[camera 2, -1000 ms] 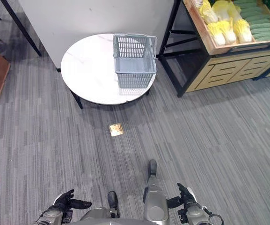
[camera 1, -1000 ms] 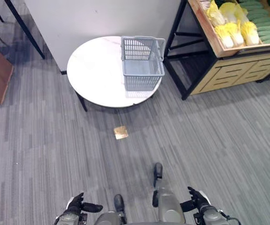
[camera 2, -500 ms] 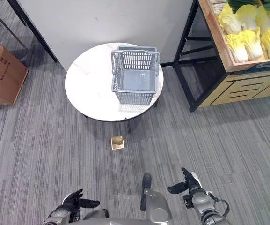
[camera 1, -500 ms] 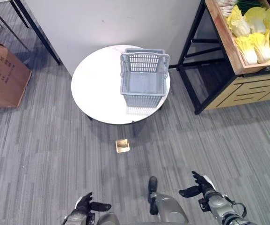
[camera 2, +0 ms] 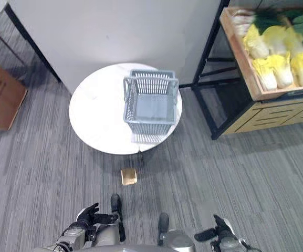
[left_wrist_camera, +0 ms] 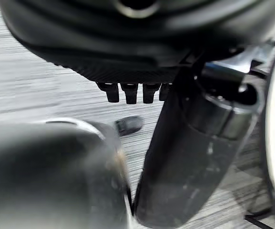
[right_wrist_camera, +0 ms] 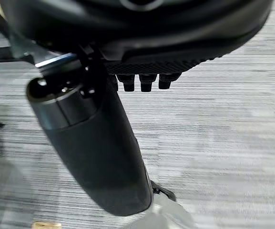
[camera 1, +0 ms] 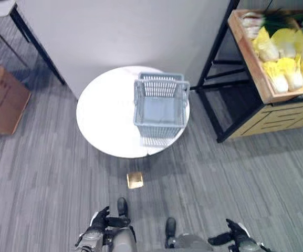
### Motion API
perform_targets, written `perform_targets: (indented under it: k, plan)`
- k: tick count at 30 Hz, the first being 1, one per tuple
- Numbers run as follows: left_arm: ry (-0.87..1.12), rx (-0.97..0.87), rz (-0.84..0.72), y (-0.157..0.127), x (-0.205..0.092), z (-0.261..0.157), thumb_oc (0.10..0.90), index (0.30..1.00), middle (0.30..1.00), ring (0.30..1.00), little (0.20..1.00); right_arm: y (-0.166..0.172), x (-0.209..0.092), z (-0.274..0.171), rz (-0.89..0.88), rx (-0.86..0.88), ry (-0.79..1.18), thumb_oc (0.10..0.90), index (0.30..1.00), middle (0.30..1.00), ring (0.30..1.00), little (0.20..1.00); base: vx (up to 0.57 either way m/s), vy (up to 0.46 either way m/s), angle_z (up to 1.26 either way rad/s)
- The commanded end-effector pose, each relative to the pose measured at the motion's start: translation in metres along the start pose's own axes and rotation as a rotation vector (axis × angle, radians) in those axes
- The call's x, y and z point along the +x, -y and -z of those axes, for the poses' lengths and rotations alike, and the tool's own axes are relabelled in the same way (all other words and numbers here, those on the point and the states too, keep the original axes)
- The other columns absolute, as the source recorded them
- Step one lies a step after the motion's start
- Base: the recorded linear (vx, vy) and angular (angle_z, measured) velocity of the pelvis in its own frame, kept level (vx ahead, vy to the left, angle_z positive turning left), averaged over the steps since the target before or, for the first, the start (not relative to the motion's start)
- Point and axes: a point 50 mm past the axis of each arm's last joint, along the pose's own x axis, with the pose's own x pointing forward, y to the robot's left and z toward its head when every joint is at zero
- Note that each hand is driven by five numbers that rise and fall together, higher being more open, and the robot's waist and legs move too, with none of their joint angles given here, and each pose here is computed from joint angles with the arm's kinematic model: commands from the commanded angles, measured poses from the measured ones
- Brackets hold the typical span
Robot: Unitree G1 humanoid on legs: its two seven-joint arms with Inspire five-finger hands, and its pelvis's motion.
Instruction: Get the vegetables into the basket
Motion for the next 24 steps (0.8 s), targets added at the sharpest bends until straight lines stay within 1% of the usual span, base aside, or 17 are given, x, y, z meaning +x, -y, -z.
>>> perform_targets:
  k: [1,3,8,11,14,17,21,24]
  plan:
    - [-0.028,0.091,-0.050,-0.030,-0.004,0.016,0.900,1.000,1.000,1.000,1.000,0.002,0.003,-0.018,-0.006,0.028,0.058,0.900,1.000,1.000,1.000,1.000,0.31,0.319,-0.06]
    - [-0.021,0.114,-0.049,-0.034,-0.004,0.013,0.900,1.000,1.000,1.000,1.000,-0.008,0.003,-0.027,-0.040,0.011,0.083,0.900,1.000,1.000,1.000,1.000,0.27,0.322,-0.11]
    - [-0.021,0.135,-0.055,-0.039,-0.004,0.012,0.900,1.000,1.000,1.000,1.000,-0.017,0.003,-0.050,-0.068,0.011,0.164,0.900,1.000,1.000,1.000,1.000,0.09,0.223,-0.15]
    - [-0.040,0.124,-0.069,-0.045,-0.004,0.015,0.900,1.000,1.000,1.000,1.000,-0.022,0.003,-0.055,-0.087,0.003,0.182,0.900,1.000,1.000,1.000,1.000,0.09,0.032,-0.32]
    - [-0.046,0.108,-0.079,-0.048,-0.004,0.015,0.900,1.000,1.000,1.000,1.000,-0.023,0.003,-0.058,-0.097,0.000,0.193,0.900,1.000,1.000,1.000,1.000,0.11,-0.091,-0.11]
    - [-0.066,0.109,-0.081,-0.047,-0.005,0.021,0.900,1.000,1.000,1.000,1.000,-0.023,0.003,-0.058,-0.104,-0.014,0.190,0.900,1.000,1.000,1.000,1.000,0.16,-0.307,0.16]
    - [-0.081,0.081,-0.073,-0.043,-0.007,0.027,0.900,1.000,1.000,1.000,1.000,-0.020,0.003,-0.055,-0.098,-0.031,0.183,0.900,1.000,1.000,1.000,1.000,0.06,-0.169,0.43]
    - [-0.098,0.076,-0.041,-0.034,-0.008,0.035,0.900,1.000,1.000,1.000,1.000,-0.012,0.003,-0.057,-0.077,-0.029,0.194,0.900,1.000,1.000,1.000,1.000,0.06,-0.138,0.21]
